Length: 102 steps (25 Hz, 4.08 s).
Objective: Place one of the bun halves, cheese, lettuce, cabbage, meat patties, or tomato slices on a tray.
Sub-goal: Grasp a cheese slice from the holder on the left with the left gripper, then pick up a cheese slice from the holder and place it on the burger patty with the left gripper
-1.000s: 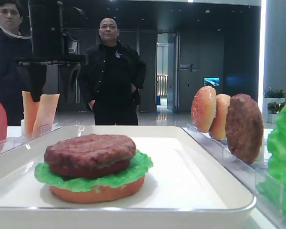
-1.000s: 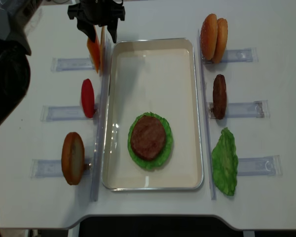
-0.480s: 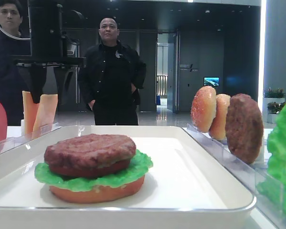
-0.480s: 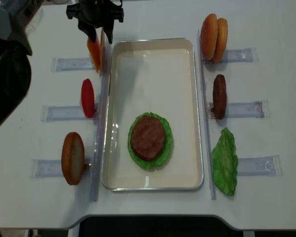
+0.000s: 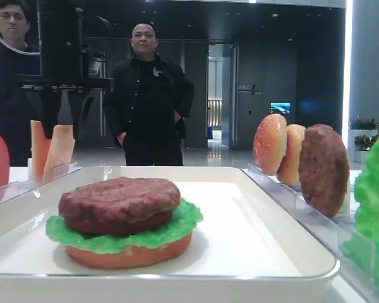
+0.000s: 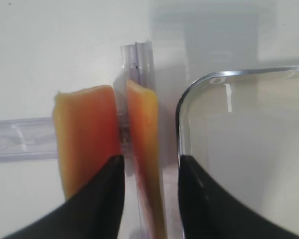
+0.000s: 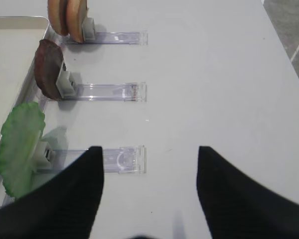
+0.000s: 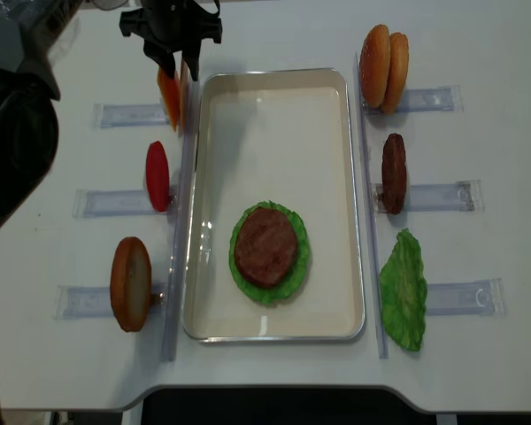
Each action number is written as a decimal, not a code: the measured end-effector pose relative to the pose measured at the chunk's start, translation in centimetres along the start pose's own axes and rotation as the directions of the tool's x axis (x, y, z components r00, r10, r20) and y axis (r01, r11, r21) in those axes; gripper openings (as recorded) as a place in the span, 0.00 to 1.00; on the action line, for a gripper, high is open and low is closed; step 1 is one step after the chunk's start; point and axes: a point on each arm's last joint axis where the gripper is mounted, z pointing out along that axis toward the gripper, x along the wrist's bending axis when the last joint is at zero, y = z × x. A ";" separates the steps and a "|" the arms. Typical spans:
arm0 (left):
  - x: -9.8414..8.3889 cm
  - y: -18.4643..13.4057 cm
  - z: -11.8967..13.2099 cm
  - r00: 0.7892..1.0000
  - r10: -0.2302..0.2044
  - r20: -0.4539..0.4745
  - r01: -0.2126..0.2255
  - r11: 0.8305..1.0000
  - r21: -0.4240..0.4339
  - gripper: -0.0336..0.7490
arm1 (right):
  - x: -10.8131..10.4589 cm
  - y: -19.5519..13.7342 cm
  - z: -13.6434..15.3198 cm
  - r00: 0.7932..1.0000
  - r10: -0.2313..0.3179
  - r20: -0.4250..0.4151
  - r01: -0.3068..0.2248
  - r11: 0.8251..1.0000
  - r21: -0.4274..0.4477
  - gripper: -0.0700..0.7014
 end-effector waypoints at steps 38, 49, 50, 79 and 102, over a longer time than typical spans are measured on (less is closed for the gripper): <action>1.0 -2.5 -6.9 0.996 -0.004 0.090 0.009 0.999 -0.053 0.09 | 0.0 0.0 0.0 1.000 0.000 0.000 0.000 1.000 0.000 0.61; 0.3 -5.7 -9.9 0.949 -0.093 0.301 0.091 0.996 0.021 0.09 | 0.0 0.0 0.0 1.000 0.000 0.000 0.000 1.000 0.000 0.61; 0.2 -6.1 -9.9 0.947 -0.095 0.307 0.089 0.995 0.032 0.09 | 0.0 0.0 0.0 1.000 0.000 0.000 0.000 1.000 0.000 0.61; -2.3 -19.2 -9.8 0.787 -0.032 0.616 0.061 0.998 -0.026 0.09 | 0.0 0.0 0.0 1.000 0.000 0.000 0.000 1.000 0.000 0.61; -3.7 -23.9 -4.0 0.733 -0.037 0.680 0.141 0.985 -0.098 0.09 | 0.0 0.0 0.0 1.000 0.000 0.000 0.000 1.000 0.000 0.61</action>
